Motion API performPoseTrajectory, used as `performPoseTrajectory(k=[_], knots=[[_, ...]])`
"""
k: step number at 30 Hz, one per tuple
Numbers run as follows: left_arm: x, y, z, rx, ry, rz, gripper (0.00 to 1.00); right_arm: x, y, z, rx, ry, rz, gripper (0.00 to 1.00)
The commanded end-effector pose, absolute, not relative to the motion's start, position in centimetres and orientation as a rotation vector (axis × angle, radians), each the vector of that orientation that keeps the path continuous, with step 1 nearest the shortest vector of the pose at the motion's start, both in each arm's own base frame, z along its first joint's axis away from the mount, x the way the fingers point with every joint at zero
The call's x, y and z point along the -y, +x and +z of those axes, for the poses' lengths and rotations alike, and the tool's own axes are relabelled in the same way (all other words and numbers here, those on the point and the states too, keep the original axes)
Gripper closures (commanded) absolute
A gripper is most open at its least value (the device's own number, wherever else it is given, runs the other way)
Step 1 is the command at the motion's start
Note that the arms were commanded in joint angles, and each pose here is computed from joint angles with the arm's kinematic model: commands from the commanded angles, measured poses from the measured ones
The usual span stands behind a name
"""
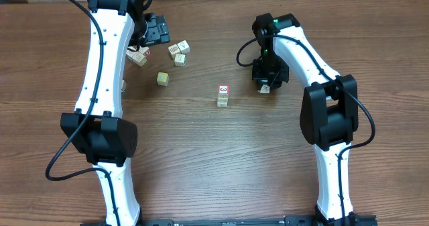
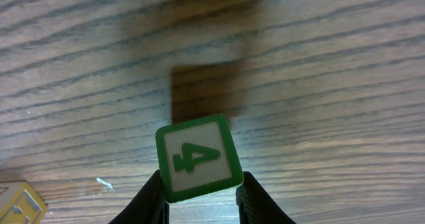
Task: Form a tower
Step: 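Carry the green 4 block right and lower it onto the table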
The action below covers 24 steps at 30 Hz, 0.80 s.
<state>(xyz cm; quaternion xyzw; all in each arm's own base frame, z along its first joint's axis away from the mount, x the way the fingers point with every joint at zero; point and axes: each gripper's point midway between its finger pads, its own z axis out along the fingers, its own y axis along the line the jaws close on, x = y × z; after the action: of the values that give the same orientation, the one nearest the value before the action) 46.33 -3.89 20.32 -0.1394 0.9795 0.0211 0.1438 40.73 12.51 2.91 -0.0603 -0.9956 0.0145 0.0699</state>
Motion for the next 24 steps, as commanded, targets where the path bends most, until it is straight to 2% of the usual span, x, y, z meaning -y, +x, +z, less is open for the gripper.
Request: performPoseTrajectory(k=[1,4,7,9,14,16,24], knots=[[4.0,46.4,21.4,-2.793,-0.417,0.039,0.0,-12.4,40.1,1.9,2.971,-0.187,0.056,0.64],[4.0,46.4,21.4,-2.793,-0.417,0.039,0.0,-12.4,40.2,1.9,2.973,-0.187,0.055,0.5],[4.0,46.4,21.4,-2.793,-0.417,0.039,0.0,-12.4,40.2,1.9,2.973,-0.187,0.055,0.42],[4.0,46.4,21.4,-2.793,-0.417,0.039,0.0,-12.4,40.2,1.9,2.973,-0.187,0.055,0.41],[4.0,46.4,21.4,-2.793,-0.417,0.039,0.01,-12.4,40.2,1.9,2.974,-0.187,0.055,0.43],[4.0,46.4,21.4,-2.793,-0.417,0.039,0.0,-12.4,40.2,1.9,2.974,-0.188,0.055,0.48],[4.0,46.4,21.4,-2.793,-0.417,0.039,0.0,-12.8,41.4,1.7,3.024,-0.19,0.028,0.57]])
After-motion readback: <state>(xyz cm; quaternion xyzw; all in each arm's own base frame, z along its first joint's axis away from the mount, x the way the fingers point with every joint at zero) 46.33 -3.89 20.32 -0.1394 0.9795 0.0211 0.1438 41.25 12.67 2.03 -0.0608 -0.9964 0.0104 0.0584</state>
